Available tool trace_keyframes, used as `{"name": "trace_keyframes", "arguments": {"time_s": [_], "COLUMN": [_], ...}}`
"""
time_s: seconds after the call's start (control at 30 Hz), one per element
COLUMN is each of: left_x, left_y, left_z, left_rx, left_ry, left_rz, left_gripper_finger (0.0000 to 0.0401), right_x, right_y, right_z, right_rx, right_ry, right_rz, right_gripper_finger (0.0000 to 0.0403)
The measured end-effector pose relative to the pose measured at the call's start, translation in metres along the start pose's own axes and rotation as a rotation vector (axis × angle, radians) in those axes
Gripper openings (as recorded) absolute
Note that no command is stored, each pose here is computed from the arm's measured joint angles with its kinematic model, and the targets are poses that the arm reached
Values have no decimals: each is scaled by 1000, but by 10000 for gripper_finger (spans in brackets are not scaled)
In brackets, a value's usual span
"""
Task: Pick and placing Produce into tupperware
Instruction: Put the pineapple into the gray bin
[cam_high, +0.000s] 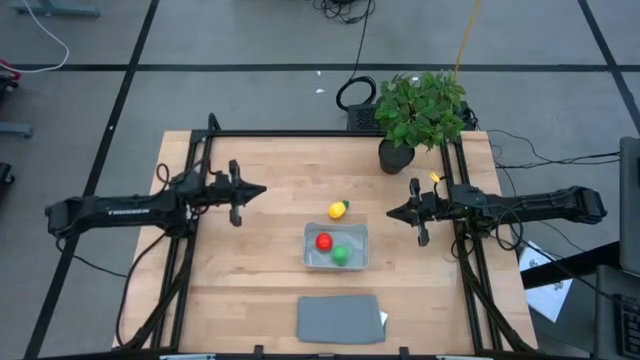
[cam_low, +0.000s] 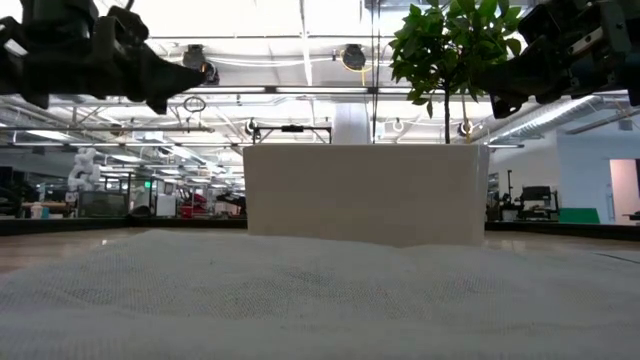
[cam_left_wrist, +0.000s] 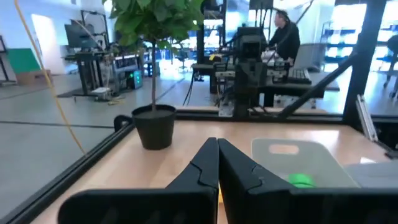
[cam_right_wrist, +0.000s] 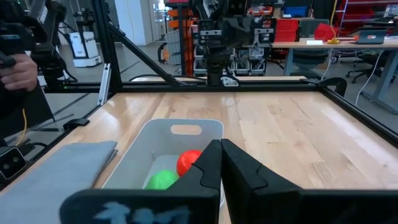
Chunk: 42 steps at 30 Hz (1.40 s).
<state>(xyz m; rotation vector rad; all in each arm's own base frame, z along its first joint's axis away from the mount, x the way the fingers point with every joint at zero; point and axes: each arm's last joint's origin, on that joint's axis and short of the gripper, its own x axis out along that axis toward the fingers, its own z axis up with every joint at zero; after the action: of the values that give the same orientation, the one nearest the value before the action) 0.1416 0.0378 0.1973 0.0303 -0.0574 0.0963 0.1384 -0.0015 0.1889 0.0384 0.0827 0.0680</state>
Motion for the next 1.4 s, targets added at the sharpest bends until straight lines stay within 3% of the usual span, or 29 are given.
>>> {"name": "trace_keyframes", "arguments": {"time_s": [0.47, 0.6, 1.03, 1.23, 1.4], "left_x": [-34, -35, -35, -35, -35], "left_y": [-7, -7, -8, -7, -6], "left_z": [-2, -8, -8, -6, -5], "left_rx": [27, 21, 10, 29, 40], "left_ry": [101, 159, 160, 133, 133], "left_rz": [57, 54, 32, 72, 101], "left_gripper_finger": [0, 0, 19, 21, 21], "right_x": [0, 1, 11, 18, 27], "right_y": [0, 0, -1, -5, -7], "right_z": [0, -1, -6, -5, -2], "right_rx": [26, 26, 3, -18, -21], "right_ry": [2, 11, 33, 5, 30], "right_rz": [0, 0, -2, -102, -116], "right_gripper_finger": [0, 0, 0, 0, 0]}}
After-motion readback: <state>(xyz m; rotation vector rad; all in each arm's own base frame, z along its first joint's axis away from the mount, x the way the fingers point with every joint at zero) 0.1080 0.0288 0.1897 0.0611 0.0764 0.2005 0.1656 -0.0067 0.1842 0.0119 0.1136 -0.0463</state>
